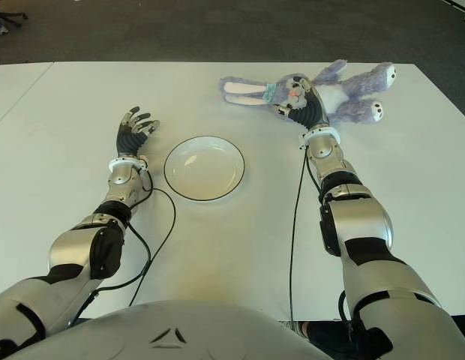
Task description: Put the doll into the plate.
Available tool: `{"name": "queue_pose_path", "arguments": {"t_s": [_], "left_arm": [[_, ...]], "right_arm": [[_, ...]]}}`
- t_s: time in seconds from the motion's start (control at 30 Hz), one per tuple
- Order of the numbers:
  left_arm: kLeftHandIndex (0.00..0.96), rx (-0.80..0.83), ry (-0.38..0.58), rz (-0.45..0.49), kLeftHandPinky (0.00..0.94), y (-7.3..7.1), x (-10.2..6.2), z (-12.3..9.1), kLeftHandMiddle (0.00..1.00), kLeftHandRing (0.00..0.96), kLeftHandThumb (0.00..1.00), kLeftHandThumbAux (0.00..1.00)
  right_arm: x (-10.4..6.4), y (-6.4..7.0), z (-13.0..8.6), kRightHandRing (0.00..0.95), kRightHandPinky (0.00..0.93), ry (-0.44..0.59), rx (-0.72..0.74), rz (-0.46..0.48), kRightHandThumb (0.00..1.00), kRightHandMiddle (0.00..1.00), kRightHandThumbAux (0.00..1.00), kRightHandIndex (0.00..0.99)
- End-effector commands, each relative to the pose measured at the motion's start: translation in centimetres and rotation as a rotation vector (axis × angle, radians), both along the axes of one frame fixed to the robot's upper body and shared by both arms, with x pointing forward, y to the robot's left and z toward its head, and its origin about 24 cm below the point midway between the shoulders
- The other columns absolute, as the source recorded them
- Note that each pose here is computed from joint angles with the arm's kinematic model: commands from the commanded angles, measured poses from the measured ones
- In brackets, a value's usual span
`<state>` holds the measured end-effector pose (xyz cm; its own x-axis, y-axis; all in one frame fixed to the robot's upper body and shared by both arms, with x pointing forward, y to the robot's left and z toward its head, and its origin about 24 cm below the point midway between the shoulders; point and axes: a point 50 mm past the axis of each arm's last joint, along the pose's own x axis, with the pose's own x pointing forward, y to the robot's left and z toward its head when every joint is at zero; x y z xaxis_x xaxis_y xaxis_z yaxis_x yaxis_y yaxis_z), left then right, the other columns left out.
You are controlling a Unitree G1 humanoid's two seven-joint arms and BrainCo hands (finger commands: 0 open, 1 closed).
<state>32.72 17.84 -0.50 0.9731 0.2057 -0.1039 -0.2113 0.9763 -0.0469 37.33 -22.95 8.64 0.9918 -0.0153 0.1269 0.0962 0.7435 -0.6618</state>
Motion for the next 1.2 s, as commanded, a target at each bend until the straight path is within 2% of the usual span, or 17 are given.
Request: {"name": "queue_pose_path", "arguments": {"t_s": [0.03, 0.13, 0.3, 0.47, 0.63, 0.77, 0.9, 1.0, 1.2], "left_arm": [[0.150, -0.075, 0.431, 0.016, 0.333, -1.1, -7.0, -8.5, 0.264, 0.308, 0.141, 0.807], [0.146, -0.064, 0.431, 0.010, 0.331, -1.1, -7.1, -8.5, 0.258, 0.306, 0.131, 0.799], [0.140, -0.059, 0.437, 0.002, 0.314, -1.1, -7.2, -8.6, 0.258, 0.297, 0.121, 0.798], [0.139, -0.060, 0.442, 0.004, 0.311, -1.1, -7.3, -8.7, 0.260, 0.295, 0.105, 0.799], [0.134, -0.060, 0.439, 0.004, 0.317, -1.1, -7.2, -8.6, 0.256, 0.296, 0.097, 0.801], [0.127, -0.073, 0.438, 0.006, 0.323, -1.2, -7.2, -8.6, 0.252, 0.295, 0.107, 0.806], [0.130, -0.103, 0.441, 0.010, 0.323, -1.3, -7.4, -8.8, 0.255, 0.300, 0.049, 0.787], [0.143, -0.117, 0.438, 0.009, 0.304, -1.2, -7.5, -8.8, 0.259, 0.295, 0.004, 0.742], [0.155, -0.137, 0.435, 0.009, 0.309, -1.1, -7.5, -8.9, 0.264, 0.295, 0.000, 0.701]], "right_arm": [[-0.1, -0.4, -0.6, 0.012, 0.013, 0.066, -0.099, -0.006, 0.203, 0.043, 0.682, 0.104], [-0.2, -0.8, -0.8, 0.017, 0.020, 0.081, -0.161, -0.011, 0.204, 0.048, 0.689, 0.105], [-0.9, -3.1, -1.3, 0.020, 0.011, 0.164, -0.486, -0.010, 0.149, 0.041, 0.728, 0.096], [-1.1, -3.9, -1.3, 0.015, 0.000, 0.188, -0.702, 0.010, 0.139, 0.038, 0.733, 0.098], [-1.3, -4.8, -1.2, 0.011, 0.000, 0.221, -0.846, 0.018, 0.143, 0.042, 0.737, 0.104], [-1.4, -5.6, -1.1, 0.009, 0.000, 0.256, -0.898, 0.012, 0.146, 0.046, 0.729, 0.112], [-1.8, -6.3, -1.3, 0.015, 0.021, 0.284, -0.911, 0.000, 0.173, 0.055, 0.730, 0.125], [-2.1, -6.9, -1.4, 0.025, 0.005, 0.305, -0.910, -0.009, 0.183, 0.070, 0.732, 0.134], [-2.4, -7.5, -1.3, 0.041, 0.010, 0.326, -0.927, -0.012, 0.189, 0.092, 0.735, 0.142]]}}
